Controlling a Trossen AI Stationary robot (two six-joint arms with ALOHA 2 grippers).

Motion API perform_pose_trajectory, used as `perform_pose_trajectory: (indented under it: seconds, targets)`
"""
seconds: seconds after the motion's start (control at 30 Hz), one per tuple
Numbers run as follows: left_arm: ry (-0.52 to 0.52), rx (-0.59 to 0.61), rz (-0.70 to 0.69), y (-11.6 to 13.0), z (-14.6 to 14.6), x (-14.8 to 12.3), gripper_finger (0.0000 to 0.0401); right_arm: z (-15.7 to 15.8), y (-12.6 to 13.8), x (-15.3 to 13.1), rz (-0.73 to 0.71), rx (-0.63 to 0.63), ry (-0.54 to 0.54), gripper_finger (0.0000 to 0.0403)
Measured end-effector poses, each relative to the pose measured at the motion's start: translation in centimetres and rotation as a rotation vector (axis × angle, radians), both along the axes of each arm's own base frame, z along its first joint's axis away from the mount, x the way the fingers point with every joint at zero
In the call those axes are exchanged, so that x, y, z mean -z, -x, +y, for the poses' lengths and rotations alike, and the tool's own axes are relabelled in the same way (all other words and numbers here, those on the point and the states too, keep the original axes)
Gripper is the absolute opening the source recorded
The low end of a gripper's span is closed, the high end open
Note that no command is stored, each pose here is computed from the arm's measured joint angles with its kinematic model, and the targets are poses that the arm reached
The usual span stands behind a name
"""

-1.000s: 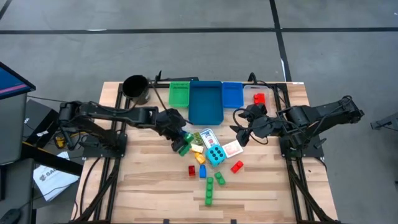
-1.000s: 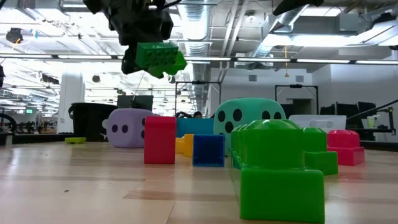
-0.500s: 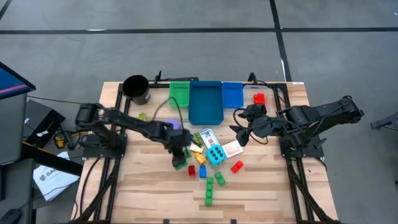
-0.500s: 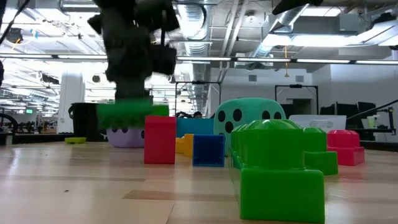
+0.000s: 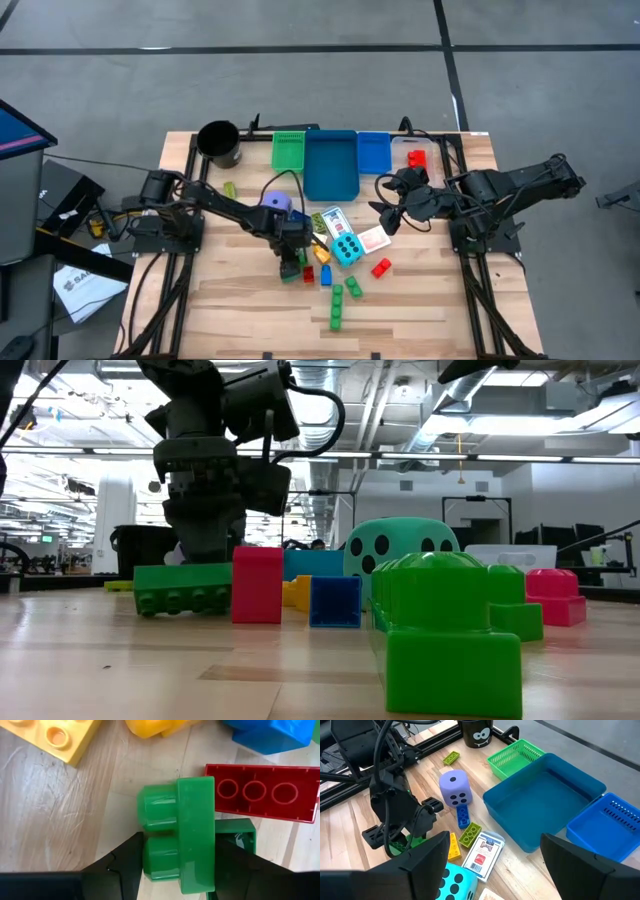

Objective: Pick & Place Toys
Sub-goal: Put the large green game piece into the transparent bin

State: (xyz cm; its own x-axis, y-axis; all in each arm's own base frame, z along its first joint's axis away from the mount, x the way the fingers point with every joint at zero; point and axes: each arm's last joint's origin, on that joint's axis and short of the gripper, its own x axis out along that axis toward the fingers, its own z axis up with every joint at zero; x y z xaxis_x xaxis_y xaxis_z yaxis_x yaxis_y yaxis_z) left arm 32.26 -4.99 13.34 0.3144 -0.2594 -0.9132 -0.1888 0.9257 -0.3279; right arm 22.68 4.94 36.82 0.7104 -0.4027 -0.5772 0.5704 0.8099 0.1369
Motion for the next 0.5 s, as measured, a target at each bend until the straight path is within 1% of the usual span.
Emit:
perform_pose_trajectory:
  seconds: [0.17, 0.5]
  targets:
    - [0.001, -0.004, 0.0, 0.0, 0.0, -0.01, 0.0188, 0.0, 0.0, 0.0, 0.0, 0.0, 0.0, 0.0305]
    - [0.027, -0.047, 0.006, -0.06, -0.08, -0.04, 0.0255, 0.0, 0.0, 0.02, 0.002, -0.002, -0.002, 0.0305]
